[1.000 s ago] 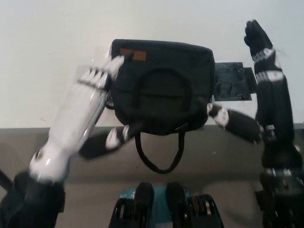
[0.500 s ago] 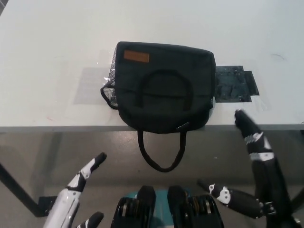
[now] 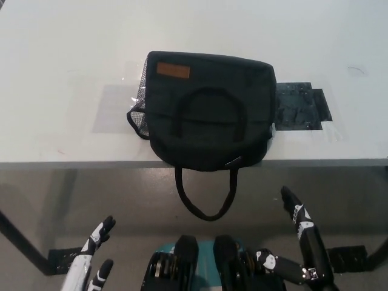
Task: A soft travel bag is kept infront of the robot in the middle of the desk and the robot uses both its hands to press it to reduce its size
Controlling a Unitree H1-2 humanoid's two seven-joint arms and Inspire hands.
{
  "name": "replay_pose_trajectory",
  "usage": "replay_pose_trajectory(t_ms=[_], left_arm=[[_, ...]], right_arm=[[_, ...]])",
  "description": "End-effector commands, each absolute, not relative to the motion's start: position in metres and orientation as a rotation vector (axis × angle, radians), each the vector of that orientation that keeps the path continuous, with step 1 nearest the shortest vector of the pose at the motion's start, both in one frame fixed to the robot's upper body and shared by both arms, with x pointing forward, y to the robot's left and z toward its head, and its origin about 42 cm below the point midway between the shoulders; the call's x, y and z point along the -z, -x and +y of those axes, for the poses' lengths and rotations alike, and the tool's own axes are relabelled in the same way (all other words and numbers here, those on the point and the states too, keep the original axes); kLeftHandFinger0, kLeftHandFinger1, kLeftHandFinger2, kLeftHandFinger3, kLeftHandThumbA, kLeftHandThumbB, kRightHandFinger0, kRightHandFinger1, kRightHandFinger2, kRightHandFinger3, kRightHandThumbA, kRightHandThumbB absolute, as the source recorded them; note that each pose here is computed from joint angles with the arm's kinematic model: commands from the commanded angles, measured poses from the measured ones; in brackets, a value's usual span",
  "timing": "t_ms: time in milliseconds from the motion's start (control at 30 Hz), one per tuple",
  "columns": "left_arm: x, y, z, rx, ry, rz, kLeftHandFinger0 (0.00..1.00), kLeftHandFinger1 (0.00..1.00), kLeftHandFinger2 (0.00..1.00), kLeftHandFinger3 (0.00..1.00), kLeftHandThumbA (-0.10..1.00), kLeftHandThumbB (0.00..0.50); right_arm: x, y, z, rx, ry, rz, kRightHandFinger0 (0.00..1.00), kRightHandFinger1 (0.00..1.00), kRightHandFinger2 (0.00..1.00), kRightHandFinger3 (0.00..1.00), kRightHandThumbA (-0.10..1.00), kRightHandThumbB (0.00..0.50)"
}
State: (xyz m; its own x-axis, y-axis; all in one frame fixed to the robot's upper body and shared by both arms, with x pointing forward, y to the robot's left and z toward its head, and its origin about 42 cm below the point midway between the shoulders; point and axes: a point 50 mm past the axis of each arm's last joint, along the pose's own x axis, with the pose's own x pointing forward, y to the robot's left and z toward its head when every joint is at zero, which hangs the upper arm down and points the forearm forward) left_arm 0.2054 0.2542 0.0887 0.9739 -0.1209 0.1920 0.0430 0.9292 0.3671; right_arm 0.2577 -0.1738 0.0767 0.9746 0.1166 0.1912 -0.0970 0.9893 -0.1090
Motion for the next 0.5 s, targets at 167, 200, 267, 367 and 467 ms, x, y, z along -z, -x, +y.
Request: replay_pose_trajectory(t_ms=[167,200,267,367,467], left_arm=[[-0.062,-0.218,0.248,-0.019,-0.276,-0.227,1.0,1.0,1.0,1.0,1.0,0.354],[-0.06,-0.217,0.248,-0.018,-0.26,-0.217,1.0,1.0,1.0,1.0,1.0,0.358],[-0.054,-0.212,0.243,-0.012,-0.218,-0.187,1.0,1.0,1.0,1.0,1.0,0.352],[-0.052,-0.213,0.242,-0.014,-0.164,-0.179,1.0,1.0,1.0,1.0,1.0,0.323],[-0.057,-0.213,0.234,-0.016,-0.117,-0.183,1.0,1.0,1.0,1.0,1.0,0.261]], right_arm=[[-0.07,-0.255,-0.156,-0.061,-0.089,-0.199,1.0,1.0,1.0,1.0,1.0,0.091],[-0.069,-0.253,-0.154,-0.056,-0.094,-0.195,1.0,1.0,1.0,1.0,1.0,0.092],[-0.063,-0.246,-0.157,-0.061,-0.11,-0.158,1.0,1.0,1.0,1.0,1.0,0.088],[-0.063,-0.248,-0.148,-0.049,-0.146,-0.127,1.0,1.0,1.0,1.0,1.0,0.082],[-0.063,-0.246,-0.143,-0.039,-0.159,-0.13,1.0,1.0,1.0,1.0,1.0,0.073]])
